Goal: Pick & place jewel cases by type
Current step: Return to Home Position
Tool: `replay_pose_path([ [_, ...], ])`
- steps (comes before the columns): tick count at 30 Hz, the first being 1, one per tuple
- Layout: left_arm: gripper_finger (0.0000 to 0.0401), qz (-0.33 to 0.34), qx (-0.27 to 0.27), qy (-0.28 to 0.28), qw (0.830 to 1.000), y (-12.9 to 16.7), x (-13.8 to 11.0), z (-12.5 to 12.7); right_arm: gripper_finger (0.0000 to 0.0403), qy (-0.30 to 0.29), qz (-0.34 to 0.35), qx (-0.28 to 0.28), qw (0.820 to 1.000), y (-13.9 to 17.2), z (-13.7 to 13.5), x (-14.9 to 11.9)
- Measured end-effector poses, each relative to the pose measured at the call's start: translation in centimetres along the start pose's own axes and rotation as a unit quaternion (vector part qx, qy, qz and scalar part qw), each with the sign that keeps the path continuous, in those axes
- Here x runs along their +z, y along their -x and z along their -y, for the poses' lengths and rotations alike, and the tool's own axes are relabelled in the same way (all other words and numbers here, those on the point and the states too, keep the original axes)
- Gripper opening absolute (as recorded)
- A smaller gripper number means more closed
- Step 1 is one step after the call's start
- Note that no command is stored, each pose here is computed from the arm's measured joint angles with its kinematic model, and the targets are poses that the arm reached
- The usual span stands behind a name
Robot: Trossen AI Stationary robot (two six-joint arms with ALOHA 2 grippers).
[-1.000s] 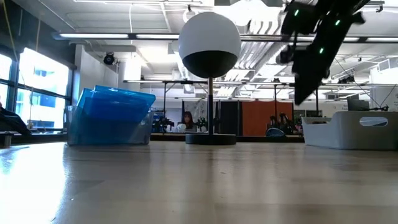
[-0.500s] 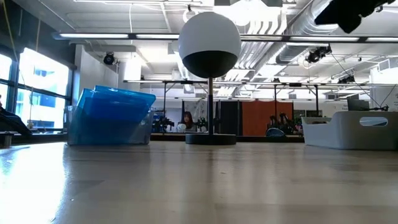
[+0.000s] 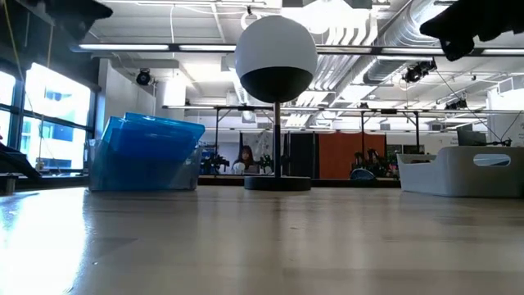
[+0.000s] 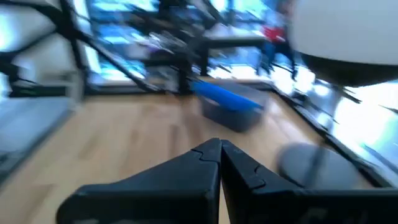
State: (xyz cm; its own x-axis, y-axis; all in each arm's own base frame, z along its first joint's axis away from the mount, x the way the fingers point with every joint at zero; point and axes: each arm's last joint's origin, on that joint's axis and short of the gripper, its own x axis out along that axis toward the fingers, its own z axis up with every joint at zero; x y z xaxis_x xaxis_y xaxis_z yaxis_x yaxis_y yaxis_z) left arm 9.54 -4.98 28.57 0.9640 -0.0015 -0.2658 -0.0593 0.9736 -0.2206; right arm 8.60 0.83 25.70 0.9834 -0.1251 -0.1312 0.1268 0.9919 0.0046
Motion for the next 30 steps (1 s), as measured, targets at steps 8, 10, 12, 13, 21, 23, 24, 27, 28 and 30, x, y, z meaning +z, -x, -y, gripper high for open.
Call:
replay_pose_path([
  [8,0.0182,0.2,-0.063,0.002,0.978,-0.1,-7.3,-3.2,0.0001,0.031,0.095,0.094,0.991,0.6,-0.3,-1.1],
  [10,0.0182,0.223,-0.083,-0.026,0.971,-0.4,-7.6,-3.0,0.0,0.026,0.116,0.093,0.989,1.1,-0.1,-1.3],
  [12,0.0182,0.222,-0.093,-0.068,0.968,-0.8,-8.0,-2.9,0.0,0.019,0.133,0.097,0.986,1.5,0.0,-1.5],
  [13,0.0182,0.224,-0.092,-0.072,0.967,-1.0,-8.0,-3.0,0.0001,0.018,0.13,0.105,0.986,1.4,-0.1,-1.8],
  [21,0.0182,0.233,-0.126,-0.075,0.961,-1.9,-8.6,-4.0,0.0,0.021,0.139,0.136,0.981,-0.3,-0.7,-4.5],
  [23,0.0182,0.222,-0.118,-0.081,0.964,-2.2,-8.7,-4.3,0.0001,0.023,0.158,0.132,0.978,-0.6,-0.8,-4.9],
  [24,0.0182,0.222,-0.114,-0.083,0.965,-2.3,-8.7,-4.4,0.0001,0.023,0.161,0.131,0.978,-0.8,-0.8,-5.2],
  [27,0.0182,0.207,-0.088,-0.085,0.971,-2.5,-9.0,-4.9,0.0002,0.024,0.162,0.128,0.978,-1.4,-0.9,-6.6],
  [28,0.0182,0.193,-0.082,-0.086,0.974,-2.7,-9.2,-5.0,0.0002,0.032,0.166,0.126,0.977,-1.5,-1.0,-6.9],
  [30,0.0182,0.165,-0.079,-0.08,0.98,-2.9,-9.7,-5.1,0.0002,0.064,0.164,0.111,0.978,-1.7,-0.9,-7.1],
])
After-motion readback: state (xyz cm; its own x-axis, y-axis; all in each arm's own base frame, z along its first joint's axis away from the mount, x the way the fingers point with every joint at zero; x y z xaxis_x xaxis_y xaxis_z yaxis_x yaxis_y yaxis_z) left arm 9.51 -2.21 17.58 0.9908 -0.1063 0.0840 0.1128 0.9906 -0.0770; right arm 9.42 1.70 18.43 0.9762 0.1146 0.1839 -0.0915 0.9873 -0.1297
